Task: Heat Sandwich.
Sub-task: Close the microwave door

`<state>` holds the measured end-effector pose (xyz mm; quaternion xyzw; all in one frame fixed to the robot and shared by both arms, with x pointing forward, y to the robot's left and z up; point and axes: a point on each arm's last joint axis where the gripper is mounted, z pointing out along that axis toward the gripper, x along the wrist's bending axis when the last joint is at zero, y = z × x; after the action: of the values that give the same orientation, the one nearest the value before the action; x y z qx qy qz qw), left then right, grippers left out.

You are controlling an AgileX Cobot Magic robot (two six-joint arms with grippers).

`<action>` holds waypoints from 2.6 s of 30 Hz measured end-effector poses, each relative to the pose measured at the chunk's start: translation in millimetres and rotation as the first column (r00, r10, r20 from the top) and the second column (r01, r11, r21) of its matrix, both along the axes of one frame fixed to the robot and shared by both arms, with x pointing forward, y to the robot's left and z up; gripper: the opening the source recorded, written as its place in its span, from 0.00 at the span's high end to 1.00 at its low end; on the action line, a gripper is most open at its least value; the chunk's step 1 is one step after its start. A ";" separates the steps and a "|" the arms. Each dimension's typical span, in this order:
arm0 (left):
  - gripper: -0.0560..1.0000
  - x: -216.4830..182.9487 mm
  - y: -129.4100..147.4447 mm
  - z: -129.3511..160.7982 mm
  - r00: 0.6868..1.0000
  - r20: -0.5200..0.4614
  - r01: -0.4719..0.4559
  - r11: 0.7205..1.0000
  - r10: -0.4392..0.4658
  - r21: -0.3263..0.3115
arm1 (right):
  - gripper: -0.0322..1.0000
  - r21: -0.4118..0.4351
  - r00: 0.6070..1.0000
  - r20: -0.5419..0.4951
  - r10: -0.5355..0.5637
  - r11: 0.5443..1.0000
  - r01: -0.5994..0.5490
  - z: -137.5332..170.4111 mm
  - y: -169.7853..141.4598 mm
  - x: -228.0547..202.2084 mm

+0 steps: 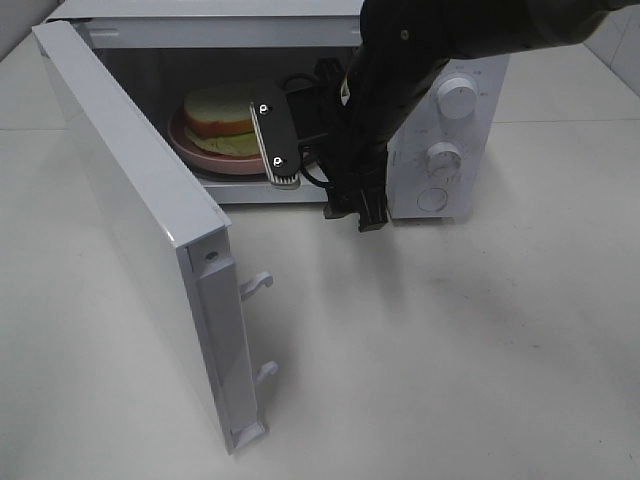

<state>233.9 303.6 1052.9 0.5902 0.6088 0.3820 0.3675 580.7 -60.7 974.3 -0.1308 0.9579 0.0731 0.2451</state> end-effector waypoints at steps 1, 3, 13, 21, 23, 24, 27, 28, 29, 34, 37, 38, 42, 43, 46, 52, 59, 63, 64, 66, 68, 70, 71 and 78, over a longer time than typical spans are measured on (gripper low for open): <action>0.03 0.0 0.0 0.0 1.000 0.000 0.000 1.000 0.000 0.000 | 0.23 0.002 1.000 0.000 -0.002 1.000 0.002 1.5 -2.4 -3.4; 0.03 0.0 0.0 0.0 1.000 0.000 0.000 1.000 0.000 0.000 | 0.23 0.011 1.000 -0.006 -0.020 1.000 0.020 7.3 -11.0 -15.3; 0.03 0.0 0.0 0.0 1.000 0.000 0.000 1.000 0.000 0.000 | 0.23 0.056 0.993 -0.033 -0.111 0.992 0.113 23.8 -38.3 -52.9; 0.03 0.0 0.0 0.0 1.000 0.000 0.000 1.000 0.000 0.000 | 0.23 0.121 0.968 -0.072 -0.240 0.961 0.248 36.1 -65.4 -90.0; 0.03 0.0 0.0 0.0 1.000 0.000 0.000 1.000 0.000 0.000 | 0.23 0.123 0.962 -0.085 -0.260 0.955 0.269 35.1 -68.3 -93.8; 0.03 0.0 0.0 0.0 1.000 0.000 0.000 1.000 0.000 0.000 | 0.23 0.130 0.949 -0.103 -0.297 0.942 0.309 35.7 -73.6 -100.9; 0.03 0.0 0.0 0.0 1.000 0.000 0.000 1.000 0.000 0.000 | 0.23 0.138 0.931 -0.126 -0.341 0.924 0.357 36.8 -79.1 -108.1; 0.03 0.0 0.0 0.0 1.000 0.000 0.000 1.000 0.000 0.000 | 0.23 0.137 0.919 -0.141 -0.367 0.912 0.386 36.8 -81.9 -111.6; 0.03 0.0 0.0 0.0 1.000 0.000 0.000 1.000 0.000 0.000 | 0.23 0.133 0.893 -0.169 -0.417 0.888 0.440 37.3 -87.0 -117.9; 0.03 0.0 0.0 0.0 1.000 0.000 0.000 1.000 0.000 0.000 | 0.23 0.111 0.778 -0.251 -0.576 0.781 0.614 37.8 -99.3 -132.7; 0.03 0.0 0.0 0.0 1.000 0.000 0.000 1.000 0.000 0.000 | 0.23 0.100 0.725 -0.277 -0.631 0.731 0.675 38.8 -104.5 -139.2; 0.03 0.0 0.0 0.0 1.000 0.000 0.000 1.000 0.000 0.000 | 0.23 0.085 0.667 -0.300 -0.682 0.677 0.731 39.6 -109.7 -145.6; 0.03 0.0 0.0 0.0 1.000 0.000 0.000 1.000 0.000 0.000 | 0.23 0.057 0.586 -0.323 -0.743 0.602 0.796 40.5 -120.6 -159.6; 0.03 0.0 0.0 0.0 1.000 0.000 0.000 1.000 0.000 0.000 | 0.23 0.056 0.570 -0.327 -0.754 0.587 0.808 41.7 -123.6 -163.5; 0.03 0.0 0.0 0.0 1.000 0.000 0.000 1.000 0.000 0.000 | 0.23 0.054 0.541 -0.333 -0.772 0.557 0.829 44.0 -129.5 -171.1; 0.03 0.0 0.0 0.0 1.000 0.000 0.000 1.000 0.000 0.000 | 0.23 0.046 0.472 -0.341 -0.813 0.488 0.872 57.5 -147.9 -194.8; 0.03 0.0 0.0 0.0 1.000 0.000 0.000 1.000 0.000 0.000 | 0.23 0.075 0.436 -0.349 -0.829 0.439 0.895 75.8 -165.6 -217.9; 0.03 0.0 0.0 0.0 1.000 0.000 0.000 1.000 0.000 0.000 | 0.23 0.096 0.431 -0.354 -0.830 0.426 0.900 82.3 -172.3 -226.6; 0.03 0.0 0.0 0.0 1.000 0.000 0.000 1.000 0.000 0.000 | 0.23 0.096 0.431 -0.354 -0.830 0.426 0.900 82.3 -172.3 -226.6; 0.03 0.0 0.0 0.0 1.000 0.000 0.000 1.000 0.000 0.000 | 0.23 0.115 0.431 -0.356 -0.829 0.419 0.901 88.1 -179.2 -235.9; 0.03 0.0 0.0 0.0 1.000 0.000 0.000 1.000 0.000 0.000 | 0.23 0.145 0.433 -0.362 -0.826 0.409 0.901 93.6 -185.7 -244.6; 0.03 0.0 0.0 0.0 1.000 0.000 0.000 1.000 0.000 0.000 | 0.23 0.154 0.433 -0.363 -0.825 0.405 0.901 95.4 -188.1 -247.9; 0.03 0.0 0.0 0.0 1.000 0.000 0.000 1.000 0.000 0.000 | 0.23 0.170 0.432 -0.368 -0.824 0.397 0.902 97.4 -190.4 -250.9; 0.03 0.0 0.0 0.0 1.000 0.000 0.000 1.000 0.000 0.000 | 0.23 0.266 0.425 -0.398 -0.813 0.341 0.902 107.1 -202.8 -267.8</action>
<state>233.9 303.6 1052.9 0.5902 0.6088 0.3820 0.3675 312.9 -263.5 1081.5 0.4616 0.8549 0.1604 0.1739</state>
